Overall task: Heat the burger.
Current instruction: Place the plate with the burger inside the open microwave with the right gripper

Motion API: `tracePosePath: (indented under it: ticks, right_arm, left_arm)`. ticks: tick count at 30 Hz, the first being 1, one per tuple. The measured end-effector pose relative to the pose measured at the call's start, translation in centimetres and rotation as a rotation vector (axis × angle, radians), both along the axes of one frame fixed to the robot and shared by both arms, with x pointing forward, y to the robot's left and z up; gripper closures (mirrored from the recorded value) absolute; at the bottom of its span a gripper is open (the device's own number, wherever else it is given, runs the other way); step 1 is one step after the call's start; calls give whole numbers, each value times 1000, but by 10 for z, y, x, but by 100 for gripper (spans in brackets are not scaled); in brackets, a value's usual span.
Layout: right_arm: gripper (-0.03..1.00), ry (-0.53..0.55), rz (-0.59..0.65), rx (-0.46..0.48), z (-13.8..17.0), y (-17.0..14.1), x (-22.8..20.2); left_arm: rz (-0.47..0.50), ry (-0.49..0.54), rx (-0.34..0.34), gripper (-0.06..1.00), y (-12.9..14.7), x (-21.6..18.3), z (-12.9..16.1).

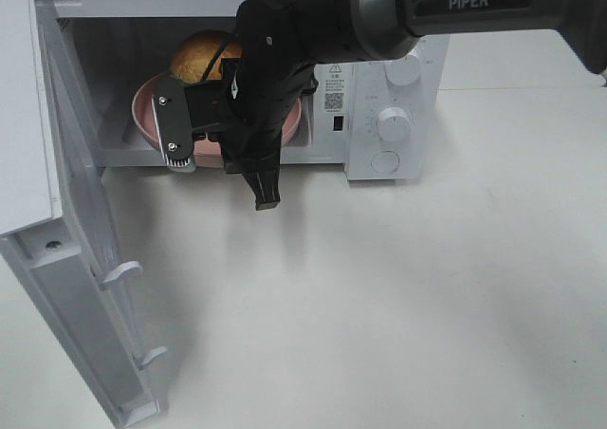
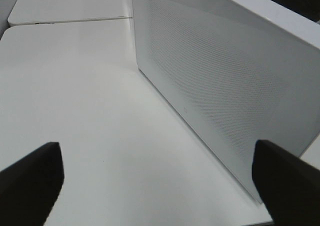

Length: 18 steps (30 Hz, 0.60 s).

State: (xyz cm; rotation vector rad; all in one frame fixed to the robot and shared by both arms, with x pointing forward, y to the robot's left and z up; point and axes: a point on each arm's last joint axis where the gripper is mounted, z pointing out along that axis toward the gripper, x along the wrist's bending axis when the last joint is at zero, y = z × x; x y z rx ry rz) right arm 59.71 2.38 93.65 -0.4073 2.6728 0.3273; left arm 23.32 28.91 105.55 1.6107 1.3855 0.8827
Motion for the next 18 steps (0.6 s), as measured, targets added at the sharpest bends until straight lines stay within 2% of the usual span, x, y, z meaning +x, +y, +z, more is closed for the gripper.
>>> tracePosePath:
  ticks: [6,18]
  right_arm:
    - [93,-28,-33,15,5,4,10]
    - [93,-42,-58,28,-3,21,29]
  left_arm:
    - [0,0,0,1,0,0,0]
    - [0,0,0,1,0,0,0]
